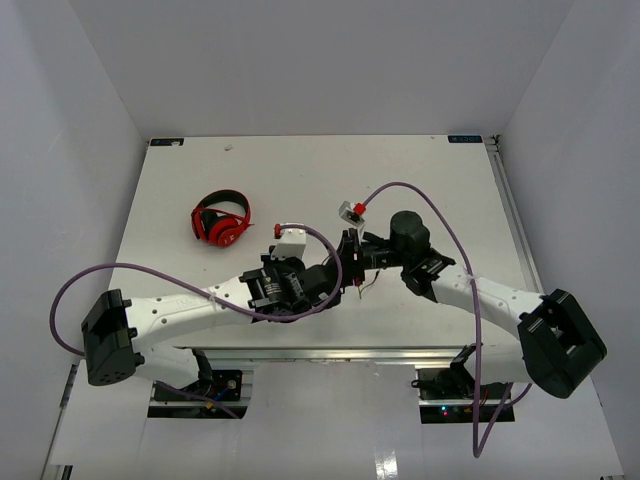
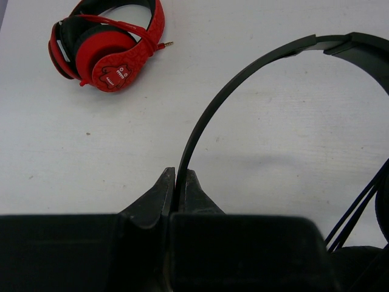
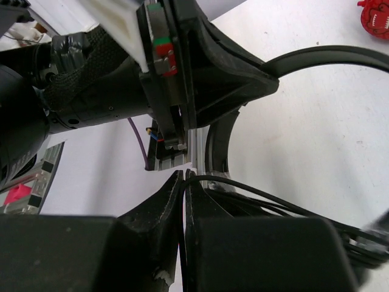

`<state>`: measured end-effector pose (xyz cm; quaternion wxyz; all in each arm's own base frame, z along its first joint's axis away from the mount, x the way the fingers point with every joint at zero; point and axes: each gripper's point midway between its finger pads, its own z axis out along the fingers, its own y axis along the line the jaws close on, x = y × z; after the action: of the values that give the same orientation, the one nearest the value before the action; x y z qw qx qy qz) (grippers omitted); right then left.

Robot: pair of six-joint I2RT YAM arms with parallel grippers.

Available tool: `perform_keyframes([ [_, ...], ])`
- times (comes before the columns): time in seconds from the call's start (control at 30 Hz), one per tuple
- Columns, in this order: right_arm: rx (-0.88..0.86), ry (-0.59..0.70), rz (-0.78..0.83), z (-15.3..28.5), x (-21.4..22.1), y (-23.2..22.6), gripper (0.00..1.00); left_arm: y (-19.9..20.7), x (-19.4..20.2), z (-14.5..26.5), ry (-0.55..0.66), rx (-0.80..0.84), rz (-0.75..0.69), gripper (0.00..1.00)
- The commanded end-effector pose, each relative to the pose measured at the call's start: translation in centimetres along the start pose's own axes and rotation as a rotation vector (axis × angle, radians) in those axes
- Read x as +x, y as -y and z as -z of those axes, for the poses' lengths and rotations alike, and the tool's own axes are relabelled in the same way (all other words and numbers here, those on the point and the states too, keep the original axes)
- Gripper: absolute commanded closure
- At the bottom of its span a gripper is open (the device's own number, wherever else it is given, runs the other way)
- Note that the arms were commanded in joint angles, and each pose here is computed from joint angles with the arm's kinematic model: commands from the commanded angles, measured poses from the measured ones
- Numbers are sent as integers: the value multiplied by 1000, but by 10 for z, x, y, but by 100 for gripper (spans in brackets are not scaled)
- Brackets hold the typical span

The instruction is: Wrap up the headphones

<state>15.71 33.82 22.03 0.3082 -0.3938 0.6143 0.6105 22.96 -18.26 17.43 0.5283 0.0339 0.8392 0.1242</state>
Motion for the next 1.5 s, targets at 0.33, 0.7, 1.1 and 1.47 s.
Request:
perform_keyframes([
  [0.33,161,-9,44,-39,36,-3,90,-1,-35,10,-9,-9,328,100],
  [0.7,223,4,107,-55,40,-13,90,-6,-39,11,2,-31,358,100],
  [1.1,304,45,145,-42,22,-23,91,-17,-42,12,22,-58,352,100],
  [1.47,195,35,169,-42,30,-50,89,-19,-46,11,20,-86,349,100],
])
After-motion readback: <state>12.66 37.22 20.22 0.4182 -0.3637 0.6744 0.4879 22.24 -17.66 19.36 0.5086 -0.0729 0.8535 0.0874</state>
